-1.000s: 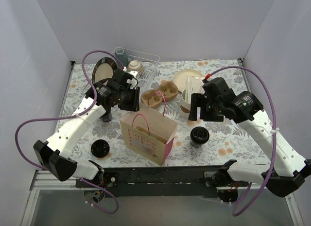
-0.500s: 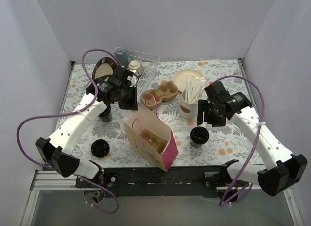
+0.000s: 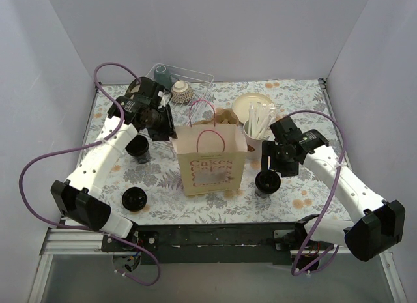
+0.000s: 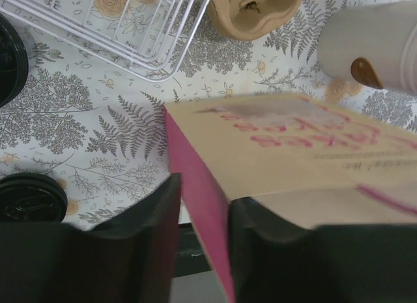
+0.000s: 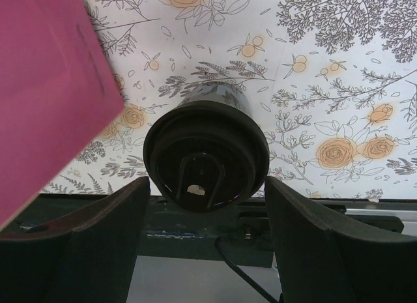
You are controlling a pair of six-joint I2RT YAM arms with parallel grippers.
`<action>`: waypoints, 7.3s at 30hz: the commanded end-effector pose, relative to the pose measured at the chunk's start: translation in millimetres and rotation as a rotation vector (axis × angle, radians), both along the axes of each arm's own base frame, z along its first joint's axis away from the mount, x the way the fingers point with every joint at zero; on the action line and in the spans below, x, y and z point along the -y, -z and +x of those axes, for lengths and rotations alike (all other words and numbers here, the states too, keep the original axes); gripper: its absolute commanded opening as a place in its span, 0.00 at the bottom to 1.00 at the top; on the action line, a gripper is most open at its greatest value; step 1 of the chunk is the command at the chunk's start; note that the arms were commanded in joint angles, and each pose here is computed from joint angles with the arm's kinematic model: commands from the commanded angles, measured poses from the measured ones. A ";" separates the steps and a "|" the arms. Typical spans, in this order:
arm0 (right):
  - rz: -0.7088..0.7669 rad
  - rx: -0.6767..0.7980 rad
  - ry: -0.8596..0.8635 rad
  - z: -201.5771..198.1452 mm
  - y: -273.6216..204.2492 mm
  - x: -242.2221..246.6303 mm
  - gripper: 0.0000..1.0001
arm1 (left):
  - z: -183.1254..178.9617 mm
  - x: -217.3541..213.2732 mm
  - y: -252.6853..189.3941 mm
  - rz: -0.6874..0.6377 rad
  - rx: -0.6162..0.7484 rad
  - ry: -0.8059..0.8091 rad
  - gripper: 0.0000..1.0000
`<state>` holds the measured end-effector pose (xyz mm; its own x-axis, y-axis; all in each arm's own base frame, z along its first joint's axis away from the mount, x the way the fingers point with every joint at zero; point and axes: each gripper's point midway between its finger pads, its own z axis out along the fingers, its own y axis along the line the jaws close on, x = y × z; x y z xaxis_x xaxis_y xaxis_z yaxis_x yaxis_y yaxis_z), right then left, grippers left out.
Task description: Pack the takeout coffee
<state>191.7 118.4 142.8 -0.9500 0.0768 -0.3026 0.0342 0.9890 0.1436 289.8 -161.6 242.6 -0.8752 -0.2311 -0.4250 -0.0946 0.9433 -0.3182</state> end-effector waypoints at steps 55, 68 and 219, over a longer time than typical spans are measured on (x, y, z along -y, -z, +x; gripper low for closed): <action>-0.137 0.051 0.057 -3.1 20.8 0.6 0.89 | -34.8 9.1 -26.3 -0.143 0.023 0.033 0.66; -0.142 0.076 0.068 -0.9 12.9 3.1 0.98 | -35.4 9.0 -28.8 -0.146 0.032 0.037 0.66; -0.334 0.897 -1.340 -53.5 -123.3 -156.4 0.48 | -131.9 61.7 -80.3 -0.288 0.762 1.038 0.00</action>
<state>134.2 266.2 251.9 0.1495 -0.8252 -0.5447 -0.8144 0.2097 -0.5411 159.8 -218.4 309.7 -0.3202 0.2588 -0.9113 0.8941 0.4006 -0.2004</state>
